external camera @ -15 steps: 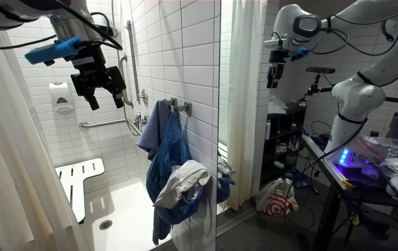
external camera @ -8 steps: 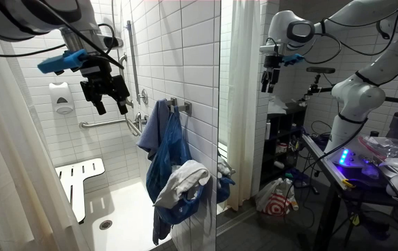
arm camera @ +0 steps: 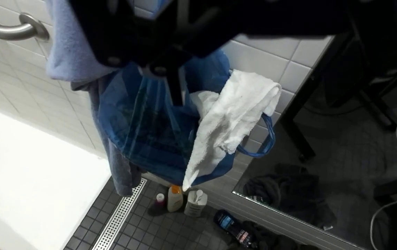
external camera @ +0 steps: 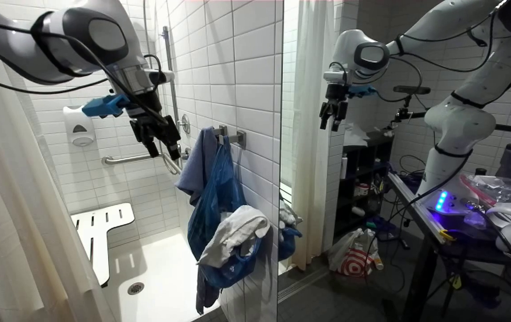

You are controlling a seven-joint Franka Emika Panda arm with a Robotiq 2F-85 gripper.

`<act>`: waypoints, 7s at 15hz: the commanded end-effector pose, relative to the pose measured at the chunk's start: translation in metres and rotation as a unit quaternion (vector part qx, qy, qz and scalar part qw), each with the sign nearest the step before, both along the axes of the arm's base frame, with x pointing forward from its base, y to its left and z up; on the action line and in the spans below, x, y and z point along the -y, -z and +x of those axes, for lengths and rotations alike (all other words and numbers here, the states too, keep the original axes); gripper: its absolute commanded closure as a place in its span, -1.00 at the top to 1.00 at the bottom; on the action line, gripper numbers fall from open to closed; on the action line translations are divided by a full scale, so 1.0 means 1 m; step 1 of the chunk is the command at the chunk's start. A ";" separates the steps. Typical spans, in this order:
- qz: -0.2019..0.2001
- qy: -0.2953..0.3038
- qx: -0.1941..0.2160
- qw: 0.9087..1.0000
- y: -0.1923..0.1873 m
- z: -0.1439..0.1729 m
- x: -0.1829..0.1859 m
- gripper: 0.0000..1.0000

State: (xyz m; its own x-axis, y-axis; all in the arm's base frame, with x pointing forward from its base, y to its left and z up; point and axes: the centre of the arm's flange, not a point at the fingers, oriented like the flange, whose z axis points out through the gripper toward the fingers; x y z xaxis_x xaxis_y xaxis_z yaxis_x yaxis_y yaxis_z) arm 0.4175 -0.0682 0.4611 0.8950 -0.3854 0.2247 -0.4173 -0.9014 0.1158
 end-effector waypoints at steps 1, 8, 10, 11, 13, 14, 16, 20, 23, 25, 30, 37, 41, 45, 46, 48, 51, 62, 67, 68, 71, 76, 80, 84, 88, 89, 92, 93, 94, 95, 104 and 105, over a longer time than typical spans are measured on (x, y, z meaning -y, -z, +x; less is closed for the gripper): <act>-0.023 0.029 -0.008 0.999 0.022 0.016 0.001 1.00; -0.073 0.032 -0.020 0.997 0.053 0.020 -0.019 1.00; -0.089 0.038 -0.015 0.995 0.063 0.025 -0.023 1.00; -0.097 0.043 -0.015 0.994 0.069 0.031 -0.026 1.00; -0.113 0.052 -0.017 0.992 0.083 0.039 -0.026 1.00; -0.120 0.056 -0.019 0.991 0.088 0.039 -0.025 1.00; -0.121 0.065 -0.011 0.990 0.100 0.043 -0.023 1.00; -0.104 0.084 0.076 0.988 0.113 0.051 -0.027 1.00; -0.096 0.078 0.123 0.985 0.115 0.053 -0.034 1.00; -0.093 0.084 0.137 0.983 0.119 0.058 -0.036 1.00; -0.104 0.103 0.140 0.979 0.134 0.066 -0.029 1.00; -0.103 0.144 0.117 0.977 0.153 0.084 0.005 1.00; -0.097 0.163 0.101 0.977 0.163 0.092 0.020 1.00; -0.093 0.186 0.088 0.974 0.175 0.101 0.032 1.00; -0.092 0.192 0.084 0.974 0.177 0.104 0.035 1.00; -0.089 0.204 0.079 0.972 0.182 0.111 0.040 1.00; -0.084 0.224 0.078 0.968 0.184 0.115 0.047 1.00; -0.117 0.286 0.116 0.944 0.199 0.135 0.057 1.00; -0.131 0.303 0.105 0.938 0.213 0.140 0.061 1.00; -0.134 0.306 0.103 0.937 0.215 0.141 0.063 1.00; -0.140 0.315 0.092 0.934 0.221 0.143 0.067 1.00; -0.131 0.329 0.074 0.932 0.230 0.147 0.071 1.00; -0.121 0.344 0.062 0.929 0.239 0.146 0.075 1.00; -0.112 0.355 0.048 0.927 0.250 0.145 0.079 1.00; -0.109 0.361 0.034 0.926 0.265 0.151 0.085 1.00; -0.110 0.363 0.029 0.925 0.265 0.143 0.089 1.00; -0.107 0.365 0.023 0.925 0.268 0.147 0.093 1.00; -0.106 0.363 0.023 0.925 0.269 0.150 0.091 1.00; -0.107 0.362 0.024 0.926 0.266 0.145 0.094 1.00; -0.105 0.357 0.034 0.928 0.266 0.156 0.089 1.00; -0.056 0.316 0.096 0.942 0.256 0.164 0.066 1.00; -0.052 0.314 0.098 0.943 0.259 0.170 0.062 1.00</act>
